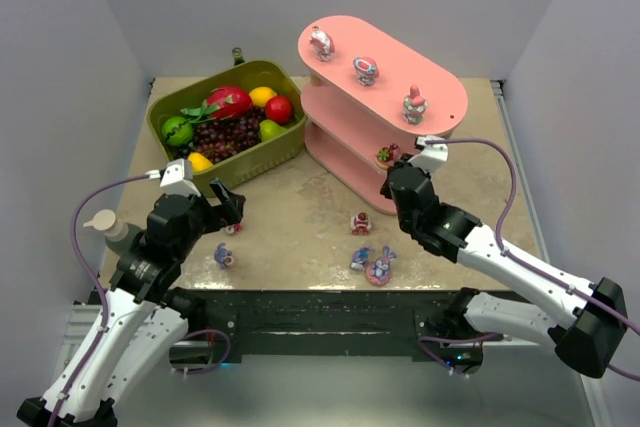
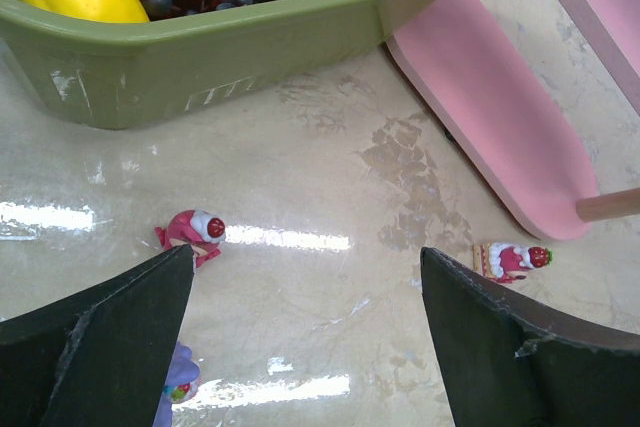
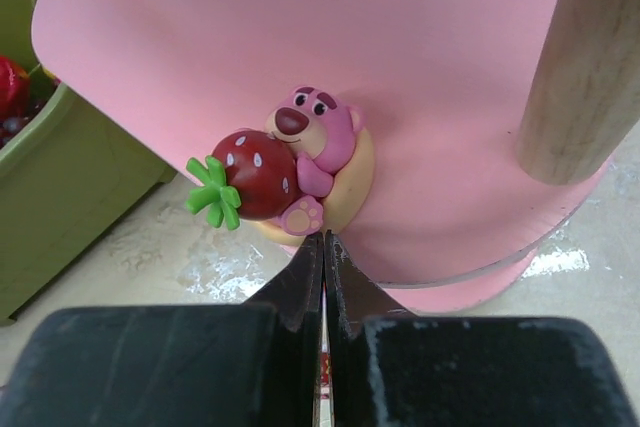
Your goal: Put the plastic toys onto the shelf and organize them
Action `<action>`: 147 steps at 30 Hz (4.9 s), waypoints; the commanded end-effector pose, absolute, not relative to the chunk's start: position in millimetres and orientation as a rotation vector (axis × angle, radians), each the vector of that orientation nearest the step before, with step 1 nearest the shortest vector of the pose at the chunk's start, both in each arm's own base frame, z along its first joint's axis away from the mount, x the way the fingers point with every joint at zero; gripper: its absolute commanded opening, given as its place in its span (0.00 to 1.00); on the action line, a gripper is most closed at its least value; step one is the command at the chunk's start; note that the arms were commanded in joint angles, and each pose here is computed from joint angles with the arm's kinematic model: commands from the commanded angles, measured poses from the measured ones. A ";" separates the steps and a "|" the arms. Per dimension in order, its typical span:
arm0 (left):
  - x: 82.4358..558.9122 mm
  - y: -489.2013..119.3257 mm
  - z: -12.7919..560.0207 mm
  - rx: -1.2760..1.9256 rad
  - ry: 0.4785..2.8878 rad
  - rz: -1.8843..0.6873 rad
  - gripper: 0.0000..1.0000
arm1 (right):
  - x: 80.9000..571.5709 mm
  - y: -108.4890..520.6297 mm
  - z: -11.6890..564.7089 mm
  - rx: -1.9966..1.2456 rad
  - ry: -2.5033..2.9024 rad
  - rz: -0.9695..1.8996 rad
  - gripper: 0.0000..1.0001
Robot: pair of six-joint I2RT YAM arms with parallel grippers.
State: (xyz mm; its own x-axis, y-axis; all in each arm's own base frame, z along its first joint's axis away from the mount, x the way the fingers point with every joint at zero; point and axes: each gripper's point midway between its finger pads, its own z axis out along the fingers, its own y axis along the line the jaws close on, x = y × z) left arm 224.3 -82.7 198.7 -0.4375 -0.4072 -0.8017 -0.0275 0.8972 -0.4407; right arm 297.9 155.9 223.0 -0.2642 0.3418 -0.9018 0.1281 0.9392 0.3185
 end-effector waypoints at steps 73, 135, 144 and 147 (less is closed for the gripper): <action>278.1 -62.3 58.0 -0.428 2.137 -0.090 0.34 | 243.7 190.8 267.6 0.004 1.881 0.594 0.56; 362.5 -355.7 275.3 0.324 1.835 -0.597 0.00 | 219.0 101.3 309.6 0.175 1.757 0.383 0.58; 378.9 -359.1 283.6 0.317 1.768 -0.550 0.02 | 216.5 98.4 309.8 0.177 1.756 0.382 0.58; 382.6 -359.8 280.7 0.321 1.771 -0.530 0.04 | 216.1 97.2 309.1 0.178 1.755 0.379 0.58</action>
State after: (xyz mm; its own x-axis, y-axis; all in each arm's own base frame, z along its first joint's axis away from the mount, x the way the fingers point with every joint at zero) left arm 366.6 -354.9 247.2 -0.3606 -0.0184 -0.9325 0.4834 0.8514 -0.2037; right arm 217.5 105.5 293.5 -0.2594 0.3084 -0.9152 -0.0942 0.9350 0.3418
